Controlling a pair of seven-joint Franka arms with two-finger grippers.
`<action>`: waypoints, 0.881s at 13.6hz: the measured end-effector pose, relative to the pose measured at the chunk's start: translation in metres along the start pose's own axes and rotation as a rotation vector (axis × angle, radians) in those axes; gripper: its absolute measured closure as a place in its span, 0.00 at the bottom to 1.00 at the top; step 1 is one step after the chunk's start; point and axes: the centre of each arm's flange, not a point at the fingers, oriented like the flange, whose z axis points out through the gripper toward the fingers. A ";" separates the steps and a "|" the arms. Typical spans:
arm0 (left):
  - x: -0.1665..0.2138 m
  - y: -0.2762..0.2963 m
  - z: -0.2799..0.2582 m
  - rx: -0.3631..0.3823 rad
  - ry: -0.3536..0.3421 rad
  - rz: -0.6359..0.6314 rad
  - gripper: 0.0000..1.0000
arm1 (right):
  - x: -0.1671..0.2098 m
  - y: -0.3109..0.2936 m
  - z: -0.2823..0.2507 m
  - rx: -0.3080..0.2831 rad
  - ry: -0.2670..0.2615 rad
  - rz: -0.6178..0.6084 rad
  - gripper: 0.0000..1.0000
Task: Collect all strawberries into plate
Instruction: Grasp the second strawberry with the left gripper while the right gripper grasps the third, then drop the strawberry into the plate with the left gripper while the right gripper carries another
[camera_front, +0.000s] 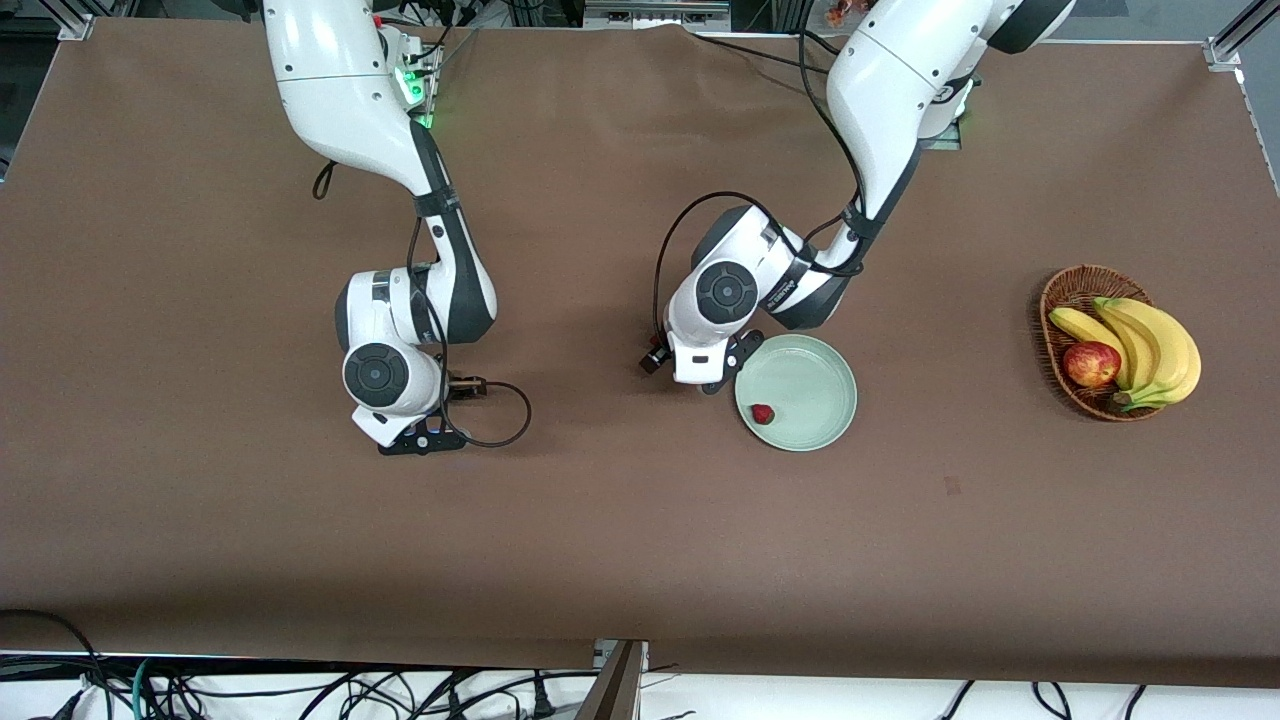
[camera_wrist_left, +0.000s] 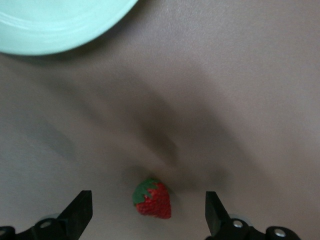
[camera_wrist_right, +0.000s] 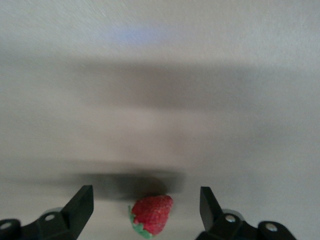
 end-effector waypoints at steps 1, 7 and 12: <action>-0.002 0.001 0.004 -0.009 0.000 -0.014 0.04 | -0.002 0.002 0.003 0.000 -0.007 0.003 0.07; -0.012 -0.002 0.018 0.004 0.000 -0.018 0.50 | -0.023 0.018 0.006 0.018 -0.028 0.021 0.16; -0.018 -0.003 0.020 0.008 0.005 -0.008 0.65 | -0.028 0.020 0.015 0.018 -0.011 0.018 0.29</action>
